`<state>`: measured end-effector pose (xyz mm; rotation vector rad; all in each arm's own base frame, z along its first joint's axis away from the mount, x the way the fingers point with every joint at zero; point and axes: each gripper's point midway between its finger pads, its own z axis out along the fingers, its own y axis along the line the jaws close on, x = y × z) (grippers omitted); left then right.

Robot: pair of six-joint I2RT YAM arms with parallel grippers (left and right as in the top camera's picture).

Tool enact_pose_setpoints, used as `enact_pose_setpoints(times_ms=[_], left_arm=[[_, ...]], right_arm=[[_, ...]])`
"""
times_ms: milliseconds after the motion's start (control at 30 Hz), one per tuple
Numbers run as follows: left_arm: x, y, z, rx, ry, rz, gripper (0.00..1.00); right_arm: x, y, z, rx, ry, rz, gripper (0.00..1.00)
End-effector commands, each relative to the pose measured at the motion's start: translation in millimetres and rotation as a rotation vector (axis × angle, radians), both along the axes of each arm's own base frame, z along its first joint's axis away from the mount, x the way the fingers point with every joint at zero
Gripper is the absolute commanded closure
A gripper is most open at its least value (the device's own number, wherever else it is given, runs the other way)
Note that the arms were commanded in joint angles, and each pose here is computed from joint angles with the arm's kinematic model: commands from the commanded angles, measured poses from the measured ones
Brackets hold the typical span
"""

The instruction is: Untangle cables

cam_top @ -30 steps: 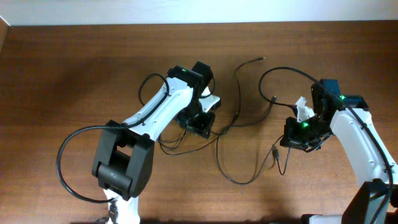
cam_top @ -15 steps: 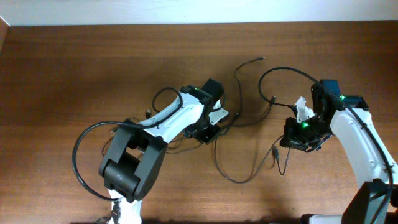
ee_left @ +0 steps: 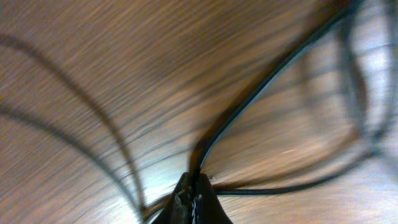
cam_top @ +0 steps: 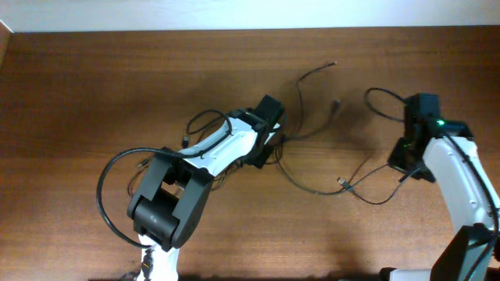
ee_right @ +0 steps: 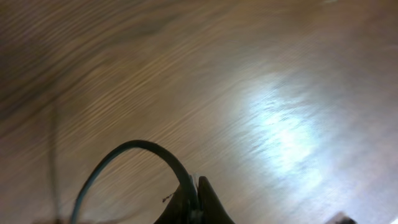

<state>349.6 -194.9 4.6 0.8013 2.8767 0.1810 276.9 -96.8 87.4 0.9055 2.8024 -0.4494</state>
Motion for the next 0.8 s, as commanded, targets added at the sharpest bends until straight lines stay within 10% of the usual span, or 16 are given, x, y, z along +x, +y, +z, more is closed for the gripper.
enact_pose_setpoints(times_ms=[0,133,400,767], left_arm=[[7,87,7,0.293,-0.082,0.288,1.0],[13,142,31,0.227,-0.074,0.547,1.0],[65,180,191,-0.603,-0.368,0.841,1.0],[35,223,223,-0.697,-0.384,0.94,1.0]], right_arm=[[-12,-31,0,-0.015,-0.014,-0.139,0.96],[-17,-43,-5,0.091,-0.054,-0.235,0.96],[-17,-45,-6,0.098,-0.063,-0.245,0.96],[32,-13,-2,0.308,-0.237,-0.06,0.95]])
